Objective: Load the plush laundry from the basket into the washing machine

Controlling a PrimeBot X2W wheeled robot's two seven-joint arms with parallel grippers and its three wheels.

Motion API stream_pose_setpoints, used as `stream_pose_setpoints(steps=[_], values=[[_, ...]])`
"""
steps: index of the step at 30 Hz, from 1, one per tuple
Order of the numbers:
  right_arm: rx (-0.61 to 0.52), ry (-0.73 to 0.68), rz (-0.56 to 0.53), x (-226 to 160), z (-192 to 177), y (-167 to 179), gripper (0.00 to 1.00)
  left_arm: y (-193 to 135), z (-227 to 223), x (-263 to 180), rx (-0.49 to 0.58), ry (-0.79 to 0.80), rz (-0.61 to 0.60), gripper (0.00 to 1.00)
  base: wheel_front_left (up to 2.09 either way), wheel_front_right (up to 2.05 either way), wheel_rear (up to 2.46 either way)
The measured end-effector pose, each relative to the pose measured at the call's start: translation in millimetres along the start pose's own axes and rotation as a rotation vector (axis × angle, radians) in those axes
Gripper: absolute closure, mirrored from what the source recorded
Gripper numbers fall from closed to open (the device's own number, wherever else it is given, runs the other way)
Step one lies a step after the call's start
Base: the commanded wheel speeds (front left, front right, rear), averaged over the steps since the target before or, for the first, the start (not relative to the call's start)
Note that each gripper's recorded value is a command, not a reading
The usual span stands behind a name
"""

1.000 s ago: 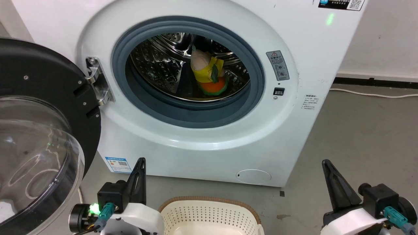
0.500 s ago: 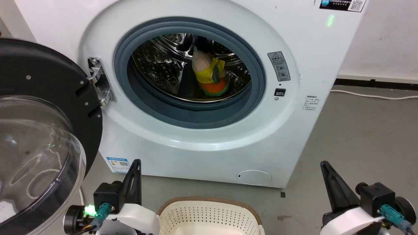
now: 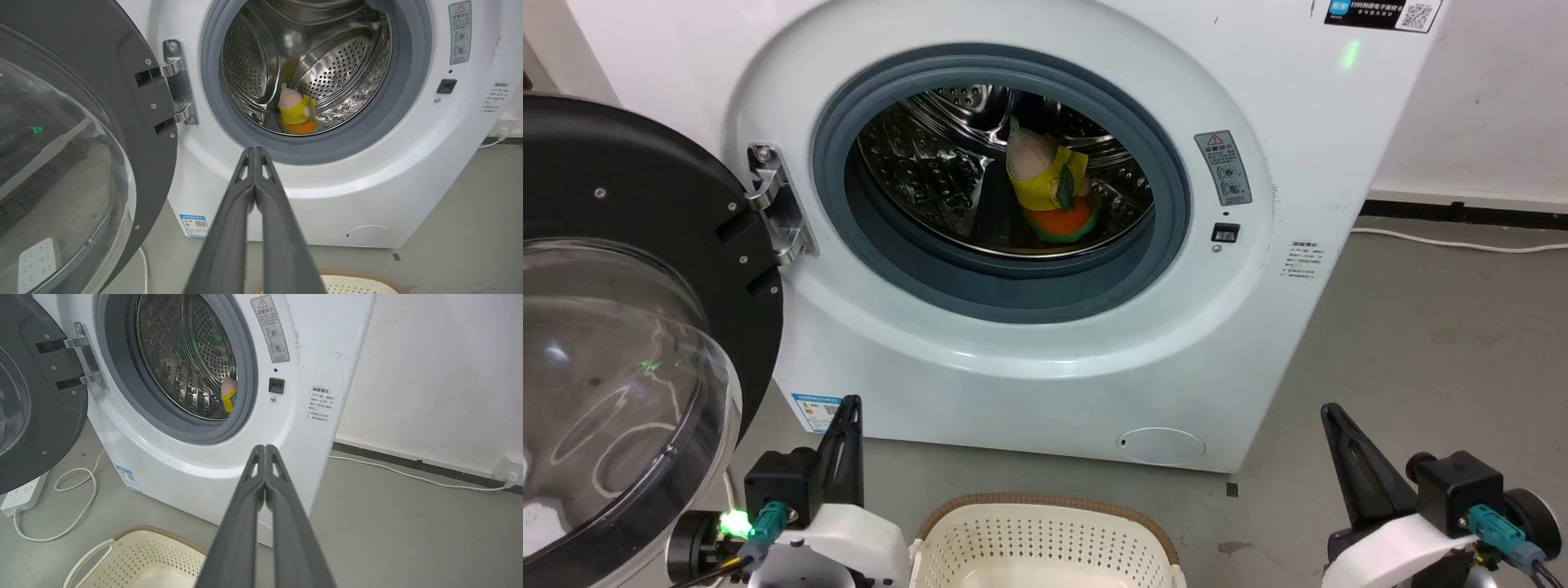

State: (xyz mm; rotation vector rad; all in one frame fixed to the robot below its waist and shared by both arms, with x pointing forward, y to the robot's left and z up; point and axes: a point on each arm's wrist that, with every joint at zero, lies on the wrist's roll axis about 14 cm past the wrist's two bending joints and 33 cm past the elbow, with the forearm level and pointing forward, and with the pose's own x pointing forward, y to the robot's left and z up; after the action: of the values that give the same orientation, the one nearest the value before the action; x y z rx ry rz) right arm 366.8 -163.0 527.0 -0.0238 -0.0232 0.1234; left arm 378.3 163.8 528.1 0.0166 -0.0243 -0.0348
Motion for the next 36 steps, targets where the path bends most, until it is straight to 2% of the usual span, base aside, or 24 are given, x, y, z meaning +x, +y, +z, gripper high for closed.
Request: stream_pose_setpoints(steps=[36], values=[[-0.018,0.035,0.009,2.4,-2.8,2.5,1.0,13.9,4.8,-2.1,0.033,0.011,0.036,1.0,0.0,0.0,0.0]])
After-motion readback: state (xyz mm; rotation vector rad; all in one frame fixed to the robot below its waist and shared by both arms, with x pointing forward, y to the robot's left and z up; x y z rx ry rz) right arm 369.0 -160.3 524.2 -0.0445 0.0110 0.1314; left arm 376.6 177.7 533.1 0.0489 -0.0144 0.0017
